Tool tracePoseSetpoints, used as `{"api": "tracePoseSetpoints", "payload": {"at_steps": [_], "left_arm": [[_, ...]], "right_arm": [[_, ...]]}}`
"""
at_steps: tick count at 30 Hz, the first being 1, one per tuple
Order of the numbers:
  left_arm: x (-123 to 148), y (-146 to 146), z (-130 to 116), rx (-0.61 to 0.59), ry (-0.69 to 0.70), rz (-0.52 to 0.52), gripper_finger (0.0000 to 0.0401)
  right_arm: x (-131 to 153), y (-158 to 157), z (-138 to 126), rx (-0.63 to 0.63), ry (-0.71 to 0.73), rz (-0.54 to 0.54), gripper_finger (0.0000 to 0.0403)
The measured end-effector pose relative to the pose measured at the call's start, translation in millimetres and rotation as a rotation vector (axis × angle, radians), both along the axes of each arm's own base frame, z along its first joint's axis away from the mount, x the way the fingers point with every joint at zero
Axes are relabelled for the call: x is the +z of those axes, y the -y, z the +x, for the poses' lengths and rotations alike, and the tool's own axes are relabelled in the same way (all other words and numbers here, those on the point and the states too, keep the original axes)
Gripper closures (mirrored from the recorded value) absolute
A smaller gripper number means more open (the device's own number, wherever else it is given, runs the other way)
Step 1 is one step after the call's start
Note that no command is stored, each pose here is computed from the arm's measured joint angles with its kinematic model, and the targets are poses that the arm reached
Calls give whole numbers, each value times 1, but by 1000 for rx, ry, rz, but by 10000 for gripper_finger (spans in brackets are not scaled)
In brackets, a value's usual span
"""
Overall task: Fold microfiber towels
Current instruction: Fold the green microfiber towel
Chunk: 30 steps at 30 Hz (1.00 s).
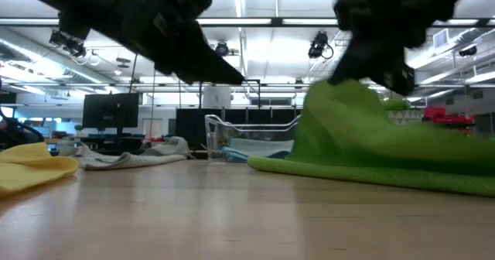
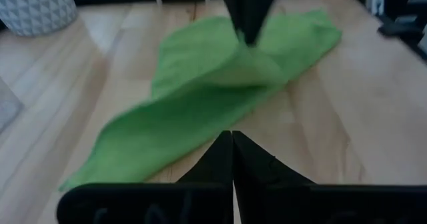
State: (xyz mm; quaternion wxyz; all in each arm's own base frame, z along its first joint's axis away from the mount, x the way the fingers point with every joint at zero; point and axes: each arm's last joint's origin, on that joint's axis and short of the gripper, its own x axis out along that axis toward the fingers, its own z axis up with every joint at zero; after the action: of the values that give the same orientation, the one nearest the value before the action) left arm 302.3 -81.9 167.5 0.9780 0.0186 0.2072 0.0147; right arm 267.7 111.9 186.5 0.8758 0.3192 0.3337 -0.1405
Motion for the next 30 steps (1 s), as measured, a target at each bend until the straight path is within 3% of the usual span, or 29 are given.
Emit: {"api": "tracePoseSetpoints", "payload": {"at_steps": [6,12,16,20,22,25,28,30], "left_arm": [[18,-1,-11,-1,-1,4,396],[28,3,-23,38,-22,46,392],[32,7,-29,49,-31,57,396],[30,9,-31,51,-50,46,392],[26,10,-30,59,-62,33,394],[16,10,-29,71,-93,22,396],[3,12,-25,72,-136,25,394],[-6,13,-21,74,-147,30,395]], "right_arm": [[32,-27,37,143,94,-95,373],[44,-46,67,239,106,-161,315],[48,-52,76,272,82,-176,266],[63,-51,68,284,25,-196,238],[72,-49,57,277,-19,-221,243],[73,-42,35,232,-115,-289,287],[55,-31,13,161,-203,-285,362],[37,-23,0,114,-228,-262,391]]}}
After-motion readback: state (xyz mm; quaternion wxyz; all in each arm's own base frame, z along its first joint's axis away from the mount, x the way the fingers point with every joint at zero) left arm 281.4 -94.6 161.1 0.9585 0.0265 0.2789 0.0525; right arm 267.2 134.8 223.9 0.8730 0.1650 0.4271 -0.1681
